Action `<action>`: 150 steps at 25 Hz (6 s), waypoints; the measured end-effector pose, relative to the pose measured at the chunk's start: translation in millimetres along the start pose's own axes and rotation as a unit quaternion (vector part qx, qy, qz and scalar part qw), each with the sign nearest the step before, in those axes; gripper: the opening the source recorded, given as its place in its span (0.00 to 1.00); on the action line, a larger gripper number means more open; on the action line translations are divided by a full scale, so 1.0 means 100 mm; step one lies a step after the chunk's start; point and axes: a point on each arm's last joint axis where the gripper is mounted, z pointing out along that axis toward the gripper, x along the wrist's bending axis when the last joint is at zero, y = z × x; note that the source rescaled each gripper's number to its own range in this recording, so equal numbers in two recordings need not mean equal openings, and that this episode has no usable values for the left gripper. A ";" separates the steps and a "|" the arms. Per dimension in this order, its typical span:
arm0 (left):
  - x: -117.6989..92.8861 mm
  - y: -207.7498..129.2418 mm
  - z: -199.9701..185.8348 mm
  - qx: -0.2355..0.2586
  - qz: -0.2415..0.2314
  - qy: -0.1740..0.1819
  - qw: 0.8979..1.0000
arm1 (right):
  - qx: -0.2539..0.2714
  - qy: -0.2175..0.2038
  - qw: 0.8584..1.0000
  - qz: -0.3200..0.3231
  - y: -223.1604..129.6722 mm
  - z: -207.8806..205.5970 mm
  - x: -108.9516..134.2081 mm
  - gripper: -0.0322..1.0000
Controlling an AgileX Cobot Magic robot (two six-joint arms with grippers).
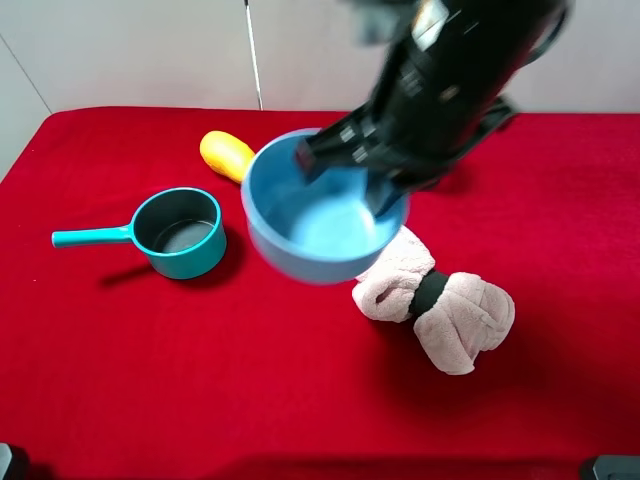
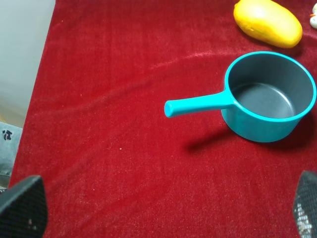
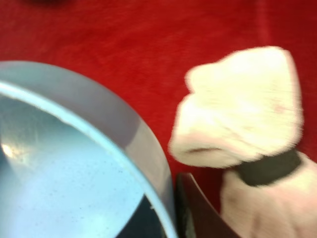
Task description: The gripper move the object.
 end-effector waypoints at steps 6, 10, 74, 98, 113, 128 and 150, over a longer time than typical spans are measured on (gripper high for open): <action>0.00 0.00 0.00 0.000 0.000 0.000 1.000 | 0.006 0.013 1.000 -0.027 0.03 0.39 0.30 0.03; 0.00 0.00 0.00 0.000 0.000 0.000 1.000 | 0.016 0.027 0.999 -0.019 0.07 0.65 0.40 0.03; 0.00 0.00 0.00 0.000 0.000 0.000 1.000 | 0.034 0.016 0.999 -0.026 0.25 1.96 0.49 0.91; 0.00 0.00 0.00 0.000 0.000 0.000 1.000 | 0.023 0.031 0.995 -0.094 0.12 0.40 0.44 1.00; 0.00 0.00 0.00 0.000 0.000 0.000 1.000 | -0.005 0.045 0.982 -0.181 -0.18 -0.46 0.28 1.00; 0.00 0.00 0.00 0.000 0.000 0.000 1.000 | -0.074 0.019 0.976 -0.203 -0.37 -0.97 0.08 1.00; 0.00 0.00 0.00 0.000 0.000 0.000 1.000 | -0.276 -0.087 0.951 -0.110 -0.93 -2.01 -0.90 1.00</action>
